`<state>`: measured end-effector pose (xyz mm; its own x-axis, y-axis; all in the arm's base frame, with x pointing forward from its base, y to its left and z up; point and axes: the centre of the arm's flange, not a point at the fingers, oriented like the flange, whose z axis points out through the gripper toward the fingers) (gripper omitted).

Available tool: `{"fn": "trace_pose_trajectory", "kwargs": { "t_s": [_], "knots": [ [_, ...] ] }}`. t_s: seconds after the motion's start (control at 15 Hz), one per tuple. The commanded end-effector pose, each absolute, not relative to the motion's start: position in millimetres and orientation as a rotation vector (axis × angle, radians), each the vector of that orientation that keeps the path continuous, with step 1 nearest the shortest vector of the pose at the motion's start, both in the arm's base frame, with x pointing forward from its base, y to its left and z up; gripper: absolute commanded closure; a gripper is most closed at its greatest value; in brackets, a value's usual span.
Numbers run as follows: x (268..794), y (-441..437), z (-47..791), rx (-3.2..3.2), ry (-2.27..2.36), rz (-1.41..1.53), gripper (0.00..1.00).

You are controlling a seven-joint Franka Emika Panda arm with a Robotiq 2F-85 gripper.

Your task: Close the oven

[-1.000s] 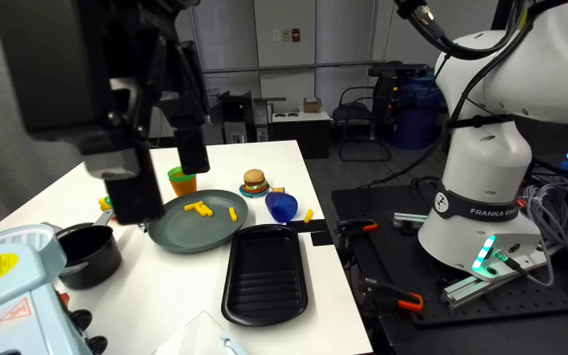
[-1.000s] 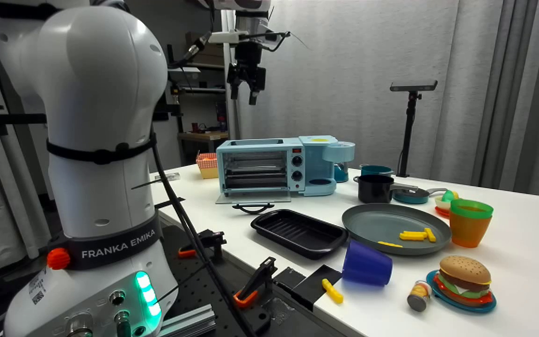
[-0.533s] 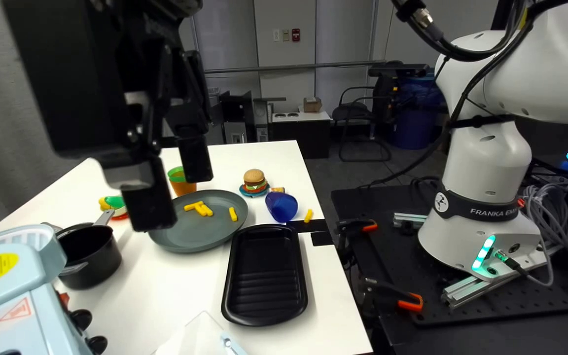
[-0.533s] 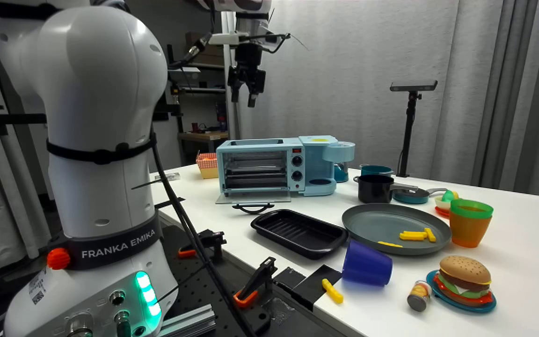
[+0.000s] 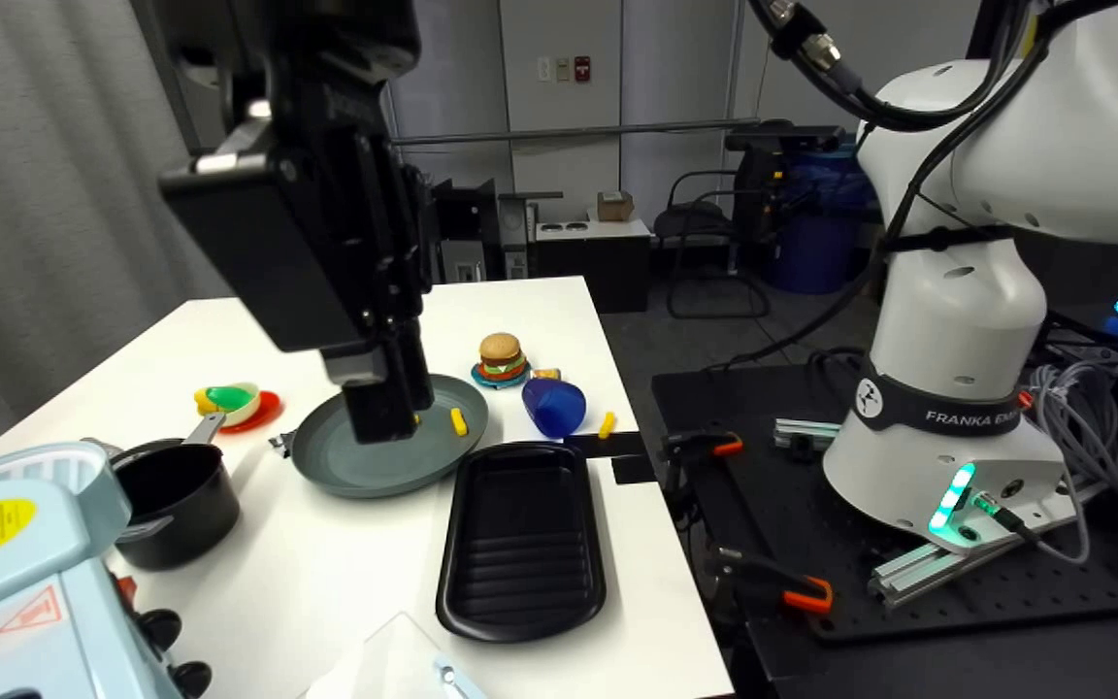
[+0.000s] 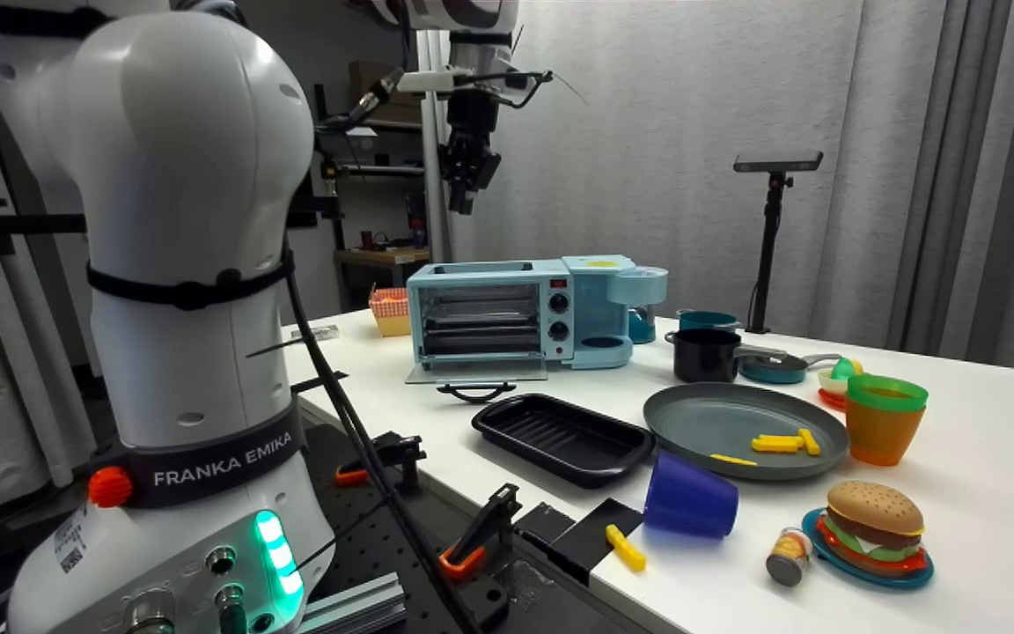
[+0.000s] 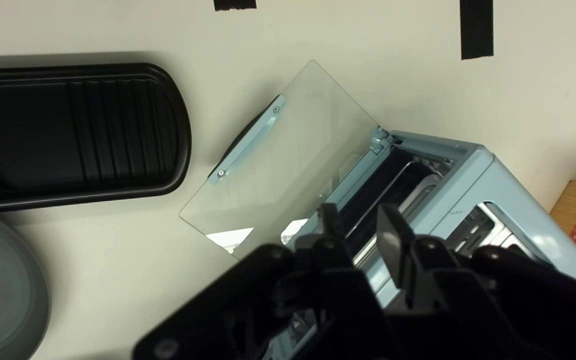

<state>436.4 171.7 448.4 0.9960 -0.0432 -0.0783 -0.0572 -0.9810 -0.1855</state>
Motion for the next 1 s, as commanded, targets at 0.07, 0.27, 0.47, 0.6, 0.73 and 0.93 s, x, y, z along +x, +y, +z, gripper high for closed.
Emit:
{"fn": "trace_pose_trajectory", "kwargs": {
  "t_s": [0.07, 0.27, 0.47, 0.6, 0.73, 0.93],
  "knots": [
    [431, 147, 437, -2.946, 0.146, 0.053, 1.00],
    [434, 129, 427, -2.928, 0.200, 0.039, 1.00],
    [437, 108, 416, -2.910, 0.281, 0.026, 1.00],
    [439, 94, 407, -2.887, 0.345, 0.024, 1.00],
    [441, 81, 397, -2.871, 0.404, 0.022, 1.00],
    [446, 63, 380, -2.853, 0.480, 0.043, 1.00]
  ]
}}
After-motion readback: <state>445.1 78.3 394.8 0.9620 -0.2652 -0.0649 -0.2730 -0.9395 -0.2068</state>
